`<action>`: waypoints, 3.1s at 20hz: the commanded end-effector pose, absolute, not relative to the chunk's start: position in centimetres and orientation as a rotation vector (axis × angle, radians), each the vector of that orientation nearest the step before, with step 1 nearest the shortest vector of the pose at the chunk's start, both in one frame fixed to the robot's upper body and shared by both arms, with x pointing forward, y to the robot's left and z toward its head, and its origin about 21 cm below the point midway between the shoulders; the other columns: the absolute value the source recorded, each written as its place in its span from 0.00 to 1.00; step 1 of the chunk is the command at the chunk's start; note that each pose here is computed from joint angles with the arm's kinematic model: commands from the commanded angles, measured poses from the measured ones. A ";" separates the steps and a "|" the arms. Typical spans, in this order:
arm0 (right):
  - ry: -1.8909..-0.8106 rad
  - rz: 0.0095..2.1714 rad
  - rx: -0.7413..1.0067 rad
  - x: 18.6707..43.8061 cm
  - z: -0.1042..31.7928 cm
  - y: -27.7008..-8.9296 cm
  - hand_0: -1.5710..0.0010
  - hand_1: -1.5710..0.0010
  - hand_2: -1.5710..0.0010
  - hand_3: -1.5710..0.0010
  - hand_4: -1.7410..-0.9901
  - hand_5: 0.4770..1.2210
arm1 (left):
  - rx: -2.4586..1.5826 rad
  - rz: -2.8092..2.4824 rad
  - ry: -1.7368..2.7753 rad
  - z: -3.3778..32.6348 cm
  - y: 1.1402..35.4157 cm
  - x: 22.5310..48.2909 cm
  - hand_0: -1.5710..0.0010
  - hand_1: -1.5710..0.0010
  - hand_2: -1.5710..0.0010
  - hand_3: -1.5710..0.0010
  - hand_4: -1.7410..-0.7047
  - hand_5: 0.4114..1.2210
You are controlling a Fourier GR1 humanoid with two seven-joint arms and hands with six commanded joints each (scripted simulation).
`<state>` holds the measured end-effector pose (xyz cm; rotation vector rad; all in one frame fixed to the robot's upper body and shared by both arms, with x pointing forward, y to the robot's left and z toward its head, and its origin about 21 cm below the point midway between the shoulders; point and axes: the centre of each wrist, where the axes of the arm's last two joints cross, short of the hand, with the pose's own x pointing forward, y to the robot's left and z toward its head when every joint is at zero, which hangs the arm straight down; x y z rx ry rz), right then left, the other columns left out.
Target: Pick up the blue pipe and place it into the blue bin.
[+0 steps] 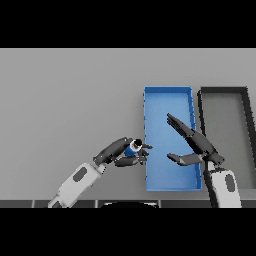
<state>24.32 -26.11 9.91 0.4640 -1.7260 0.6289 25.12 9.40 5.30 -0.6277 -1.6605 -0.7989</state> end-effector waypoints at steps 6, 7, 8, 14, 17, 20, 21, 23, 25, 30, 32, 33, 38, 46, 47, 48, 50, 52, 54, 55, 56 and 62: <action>-1.726 0.872 0.612 25.0 14.7 -22.9 1.00 1.00 1.00 1.00 0.59 0.06 | -0.594 -0.806 -1.657 5.0 9.9 25.1 0.00 0.00 0.00 0.09 0.01 1.00; -1.711 0.912 0.636 25.3 15.0 -22.2 1.00 1.00 1.00 1.00 0.59 0.07 | -0.595 -0.809 -1.661 5.1 9.7 25.2 0.00 0.00 0.00 0.09 0.01 1.00; -1.707 0.950 0.655 25.5 15.4 -21.3 1.00 1.00 1.00 1.00 0.59 0.07 | -0.597 -0.808 -1.667 5.4 9.6 25.4 0.00 0.00 0.00 0.09 0.01 1.00; -1.685 1.116 0.734 26.9 16.8 -17.4 1.00 1.00 1.00 1.00 0.64 0.07 | -0.646 -0.807 -1.671 4.9 9.8 25.8 0.00 0.00 0.00 0.07 0.01 1.00; -1.658 1.147 0.747 27.6 16.7 -15.8 1.00 1.00 1.00 1.00 0.68 0.07 | -0.656 -0.813 -1.647 4.9 9.9 26.0 0.00 0.00 0.00 0.04 0.01 1.00; -1.627 1.168 0.756 28.5 16.9 -14.2 1.00 1.00 1.00 1.00 0.69 0.05 | -0.672 -0.810 -1.644 5.1 9.8 25.6 0.00 0.00 0.00 0.04 0.01 1.00; -1.622 1.171 0.758 28.8 16.9 -13.8 1.00 1.00 0.99 1.00 0.69 0.05 | -0.659 -0.818 -1.639 5.0 9.8 25.8 0.00 0.00 0.00 0.04 0.01 1.00; -1.609 1.191 0.775 29.2 16.9 -13.3 1.00 0.99 0.97 1.00 0.68 0.05 | -0.675 -0.819 -1.632 5.0 9.9 25.7 0.00 0.00 0.00 0.08 0.02 1.00; -1.598 1.217 0.794 29.8 17.2 -12.5 0.97 0.95 0.93 0.97 0.63 0.06 | -0.700 -0.815 -1.623 4.7 10.2 25.8 0.00 0.00 0.00 0.11 0.02 1.00; -1.559 1.280 0.854 29.7 17.3 -11.0 0.44 0.44 0.44 0.55 0.32 0.13 | -0.547 -0.934 -1.683 5.5 10.2 26.1 0.43 0.45 0.46 0.58 0.10 1.00; -1.527 1.246 0.895 29.4 16.9 -10.8 0.28 0.28 0.28 0.38 0.30 0.23 | -0.636 -0.844 -1.696 5.3 9.9 25.5 0.28 0.29 0.30 0.63 0.06 0.97; -1.526 1.224 0.901 29.4 16.8 -10.9 0.23 0.22 0.22 0.30 0.33 0.31 | -0.652 -0.816 -1.689 5.3 9.8 25.5 0.22 0.23 0.24 0.67 0.05 0.98; -1.612 1.220 0.867 29.1 16.5 -10.6 0.07 0.07 0.07 0.10 0.38 0.77 | -0.646 -0.811 -1.689 5.6 9.9 25.9 0.07 0.08 0.08 0.62 0.02 0.99; -1.600 1.233 0.891 28.4 16.9 -10.4 0.01 0.01 0.01 0.02 0.35 0.96 | -0.666 -0.915 -1.709 5.3 10.2 26.1 0.38 0.49 0.48 0.79 0.38 1.00; -1.598 1.236 0.898 28.1 16.8 -10.4 0.01 0.01 0.01 0.01 0.35 0.97 | -0.670 -0.948 -1.690 5.3 10.4 26.2 0.50 0.59 0.58 0.83 0.47 1.00; -1.600 1.226 0.903 27.9 16.6 -10.4 0.01 0.01 0.01 0.01 0.35 0.98 | -0.666 -0.964 -1.675 5.4 10.3 26.2 0.60 0.67 0.67 0.86 0.54 0.99; -1.601 1.224 0.897 28.0 16.7 -10.6 0.01 0.01 0.01 0.01 0.34 0.98 | -0.639 -0.994 -1.659 5.4 10.4 26.5 0.74 0.79 0.79 0.91 0.67 0.87; -1.610 1.205 0.921 28.1 16.7 -10.3 0.00 0.00 0.00 0.00 0.34 0.99 | -0.597 -1.003 -1.669 5.2 10.7 26.9 0.84 0.87 0.86 0.94 0.76 0.68; -1.639 1.184 0.953 28.0 16.8 -10.5 0.00 0.00 0.00 0.00 0.34 0.99 | -0.555 -1.006 -1.636 4.8 10.9 26.8 0.90 0.91 0.91 0.96 0.83 0.53; -1.643 1.180 0.941 28.2 16.7 -10.6 0.00 0.00 0.00 0.00 0.34 0.99 | -0.531 -1.011 -1.621 5.0 10.7 26.7 0.92 0.93 0.93 0.97 0.86 0.47; -1.642 1.180 0.938 28.0 16.8 -10.5 0.00 0.00 0.00 0.00 0.34 1.00 | -0.524 -1.016 -1.625 5.1 10.5 26.8 0.93 0.95 0.94 0.98 0.87 0.42; -1.673 1.154 0.939 28.4 16.8 -10.5 0.00 0.00 0.00 0.00 0.33 1.00 | -0.515 -0.926 -1.575 4.7 11.1 26.5 0.98 0.99 0.99 0.99 0.85 0.25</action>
